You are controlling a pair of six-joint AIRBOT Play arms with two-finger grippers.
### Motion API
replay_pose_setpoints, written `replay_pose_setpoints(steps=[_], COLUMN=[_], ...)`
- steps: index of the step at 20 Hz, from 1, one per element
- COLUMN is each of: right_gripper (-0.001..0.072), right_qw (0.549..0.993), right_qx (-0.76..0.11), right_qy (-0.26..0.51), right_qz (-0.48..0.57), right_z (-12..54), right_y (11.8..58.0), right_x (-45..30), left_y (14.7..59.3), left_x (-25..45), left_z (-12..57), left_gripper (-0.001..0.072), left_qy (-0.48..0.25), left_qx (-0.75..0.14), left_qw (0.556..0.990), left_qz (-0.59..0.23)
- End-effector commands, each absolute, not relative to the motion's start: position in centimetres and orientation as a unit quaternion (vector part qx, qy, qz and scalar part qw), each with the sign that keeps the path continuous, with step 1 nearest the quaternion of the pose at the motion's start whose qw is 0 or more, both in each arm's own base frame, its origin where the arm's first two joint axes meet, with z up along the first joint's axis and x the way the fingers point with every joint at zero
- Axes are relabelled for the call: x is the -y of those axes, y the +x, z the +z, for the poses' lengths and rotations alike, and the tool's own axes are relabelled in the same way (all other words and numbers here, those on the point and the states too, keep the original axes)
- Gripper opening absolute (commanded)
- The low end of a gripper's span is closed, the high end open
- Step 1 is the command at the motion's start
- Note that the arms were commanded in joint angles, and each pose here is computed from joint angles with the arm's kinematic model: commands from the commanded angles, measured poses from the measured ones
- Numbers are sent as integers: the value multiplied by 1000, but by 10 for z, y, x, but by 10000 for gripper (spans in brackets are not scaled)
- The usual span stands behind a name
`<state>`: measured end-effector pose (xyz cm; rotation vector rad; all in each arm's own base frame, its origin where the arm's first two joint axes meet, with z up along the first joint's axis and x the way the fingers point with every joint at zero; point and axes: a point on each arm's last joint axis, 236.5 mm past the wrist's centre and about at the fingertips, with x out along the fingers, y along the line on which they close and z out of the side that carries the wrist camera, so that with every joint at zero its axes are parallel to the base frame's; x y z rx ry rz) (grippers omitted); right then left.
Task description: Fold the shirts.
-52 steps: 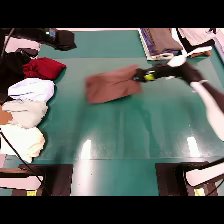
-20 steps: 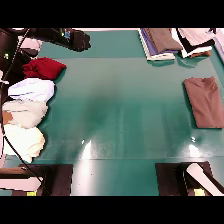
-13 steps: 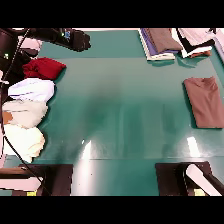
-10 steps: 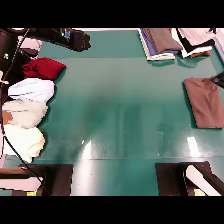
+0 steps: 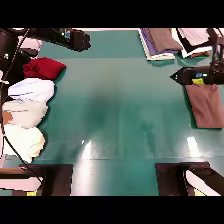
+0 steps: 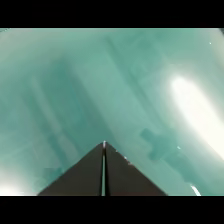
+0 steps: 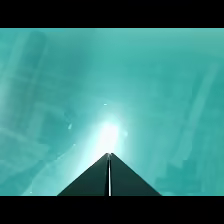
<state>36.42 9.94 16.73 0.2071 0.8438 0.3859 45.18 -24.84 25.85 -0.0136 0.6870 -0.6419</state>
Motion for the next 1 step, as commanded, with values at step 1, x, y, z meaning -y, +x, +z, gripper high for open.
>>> replay_pose_setpoints(steps=[1], right_gripper=[19], right_qw=[886], right_qx=[-406], right_qy=[92], right_qz=[203], right_z=[168], right_y=[361], right_x=[-113], left_y=[452], left_x=[248], left_z=[259], left_gripper=[22], left_qy=[-7], left_qx=[-331], left_qw=[892], left_qz=[-309])
